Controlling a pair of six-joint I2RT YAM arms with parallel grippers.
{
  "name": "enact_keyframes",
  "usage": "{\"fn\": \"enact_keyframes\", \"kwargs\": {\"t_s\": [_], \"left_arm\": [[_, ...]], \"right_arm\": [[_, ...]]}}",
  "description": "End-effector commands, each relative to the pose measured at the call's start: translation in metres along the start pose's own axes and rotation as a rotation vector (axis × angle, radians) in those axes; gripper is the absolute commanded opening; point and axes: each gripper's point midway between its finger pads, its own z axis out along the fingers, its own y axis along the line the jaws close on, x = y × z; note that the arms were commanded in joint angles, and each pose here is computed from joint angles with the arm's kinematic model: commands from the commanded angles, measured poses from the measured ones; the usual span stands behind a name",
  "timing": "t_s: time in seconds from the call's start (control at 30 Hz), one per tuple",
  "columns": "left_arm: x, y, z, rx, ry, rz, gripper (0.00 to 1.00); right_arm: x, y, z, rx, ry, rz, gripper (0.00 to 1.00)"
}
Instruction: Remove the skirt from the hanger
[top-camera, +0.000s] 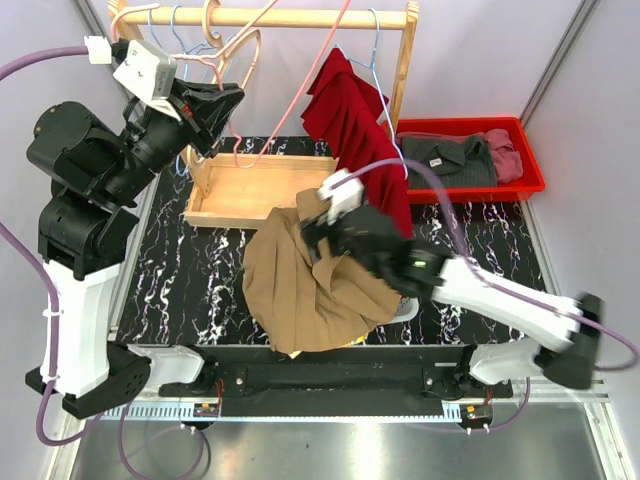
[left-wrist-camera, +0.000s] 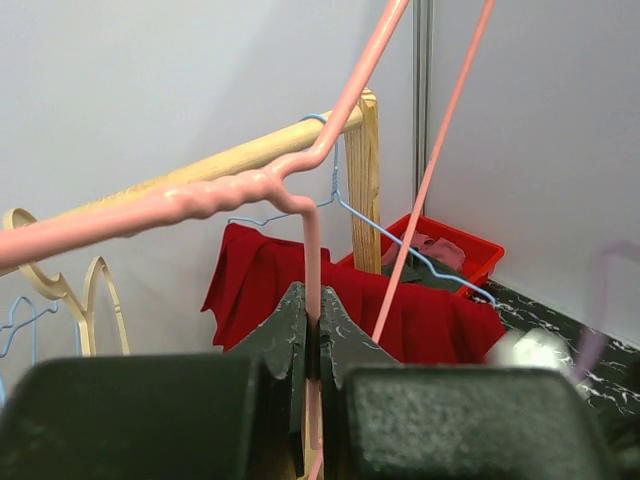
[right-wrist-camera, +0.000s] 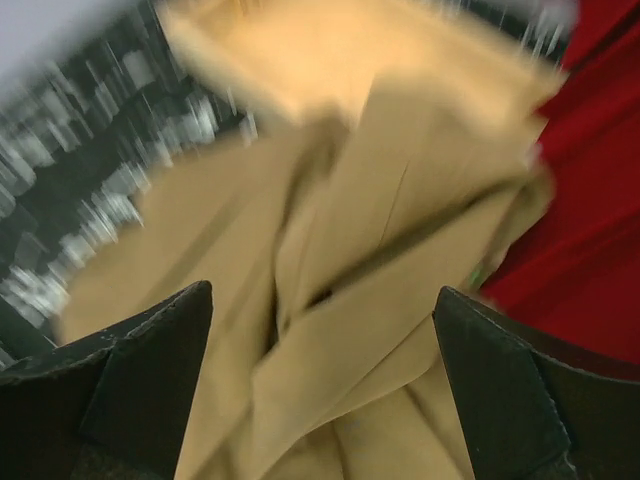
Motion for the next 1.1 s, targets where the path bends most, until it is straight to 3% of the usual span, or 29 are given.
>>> {"fn": "enact_keyframes", "kwargs": {"t_s": [0.0,0.33,0.37,0.43,0.47,0.5,0.53,0.57,0.63,0.67,0.73,0.8,0.87,1.0,1.07], "left_arm": [[-0.022,0.002,-0.015,-0.023,-0.064,0.04,0.0],[-0.023,-0.003,-0.023,-0.007,-0.065,0.037,0.0],[-0.024,-0.002,-0.024,-0.012,-0.067,0.04,0.0],[-0.021,-0.001,-0.024,-0.017,-0.058,0.041,0.0],[-0.02,0.0,-0.026,-0.022,-0.057,0.045,0.0],[-0.019,0.002,-0.026,-0.032,-0.054,0.048,0.0],[-0.014,0.004,-0.026,-0.041,-0.043,0.047,0.0],[-0.012,0.005,-0.027,-0.05,-0.038,0.05,0.0],[-0.003,0.011,-0.028,-0.087,-0.015,0.047,0.0],[0.003,0.015,-0.029,-0.111,-0.001,0.044,0.0],[0.024,0.017,-0.031,-0.125,0.053,0.038,0.0],[0.053,0.02,-0.035,-0.144,0.135,0.043,0.0],[0.071,0.022,-0.045,-0.164,0.196,0.051,0.0],[0.132,0.025,-0.07,-0.187,0.497,0.042,0.0],[0.138,0.027,-0.081,-0.21,0.534,0.054,0.0]], "right_arm": [[0.056,0.004,0.027,0.035,0.14,-0.015,1.0],[0.129,-0.023,0.076,0.257,0.276,-0.146,1.0],[0.132,-0.022,0.079,0.251,0.274,-0.145,0.95],[0.135,-0.021,0.085,0.245,0.234,-0.131,0.76],[0.128,-0.021,0.089,0.25,0.188,-0.12,0.47],[0.12,-0.029,0.083,0.283,0.156,-0.115,0.27],[0.107,-0.031,0.077,0.29,0.121,-0.11,0.12],[0.067,-0.034,0.063,0.287,0.01,-0.054,0.0],[0.03,-0.038,0.038,0.252,-0.087,-0.077,0.0],[-0.018,-0.043,0.007,0.234,-0.211,-0.024,0.0],[-0.07,-0.054,-0.041,0.204,-0.334,0.005,0.0],[-0.108,-0.053,-0.073,0.143,-0.403,0.02,0.0],[-0.124,-0.055,-0.101,0.085,-0.407,0.01,0.0],[-0.114,-0.057,-0.117,0.056,-0.353,-0.011,0.0],[-0.105,-0.061,-0.119,0.064,-0.333,-0.019,0.0]]}}
